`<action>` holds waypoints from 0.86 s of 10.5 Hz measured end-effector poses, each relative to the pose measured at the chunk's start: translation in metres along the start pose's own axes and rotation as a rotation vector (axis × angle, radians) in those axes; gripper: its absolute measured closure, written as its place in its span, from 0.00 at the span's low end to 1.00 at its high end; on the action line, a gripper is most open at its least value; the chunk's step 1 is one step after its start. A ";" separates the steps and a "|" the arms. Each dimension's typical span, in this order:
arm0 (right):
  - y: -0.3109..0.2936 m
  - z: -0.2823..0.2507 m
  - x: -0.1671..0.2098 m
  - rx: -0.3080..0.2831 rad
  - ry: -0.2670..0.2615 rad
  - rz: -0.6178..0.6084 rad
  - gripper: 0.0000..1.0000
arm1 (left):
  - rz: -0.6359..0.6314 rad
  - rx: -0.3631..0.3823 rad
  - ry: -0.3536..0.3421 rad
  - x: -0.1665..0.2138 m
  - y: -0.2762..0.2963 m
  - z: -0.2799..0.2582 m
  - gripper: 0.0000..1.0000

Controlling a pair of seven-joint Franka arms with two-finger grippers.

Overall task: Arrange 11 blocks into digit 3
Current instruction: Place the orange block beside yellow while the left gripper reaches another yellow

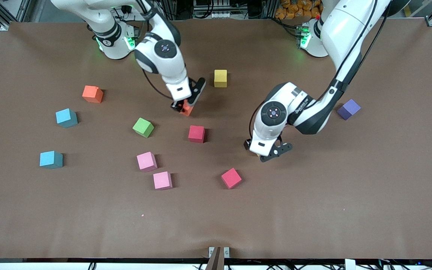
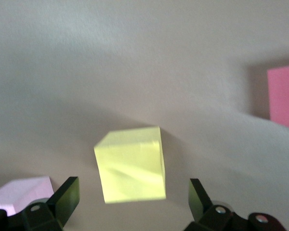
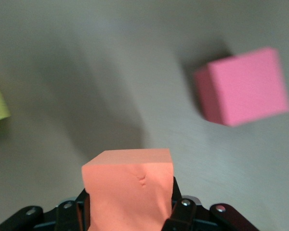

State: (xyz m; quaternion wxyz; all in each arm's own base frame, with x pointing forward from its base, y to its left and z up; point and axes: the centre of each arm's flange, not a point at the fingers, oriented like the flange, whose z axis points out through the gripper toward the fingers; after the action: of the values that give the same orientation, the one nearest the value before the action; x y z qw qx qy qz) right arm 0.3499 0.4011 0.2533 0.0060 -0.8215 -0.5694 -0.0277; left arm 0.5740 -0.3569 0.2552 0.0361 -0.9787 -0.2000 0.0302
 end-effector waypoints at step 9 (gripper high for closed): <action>-0.113 0.046 0.010 0.147 0.020 -0.226 0.40 | -0.013 0.034 -0.034 0.008 -0.005 0.034 0.00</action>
State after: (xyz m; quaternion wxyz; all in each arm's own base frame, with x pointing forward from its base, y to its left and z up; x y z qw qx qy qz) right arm 0.2490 0.4517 0.2052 0.0688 -0.7492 -0.6588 0.0052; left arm 0.5769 -0.3468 0.2212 0.0495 -0.9759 -0.2066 0.0501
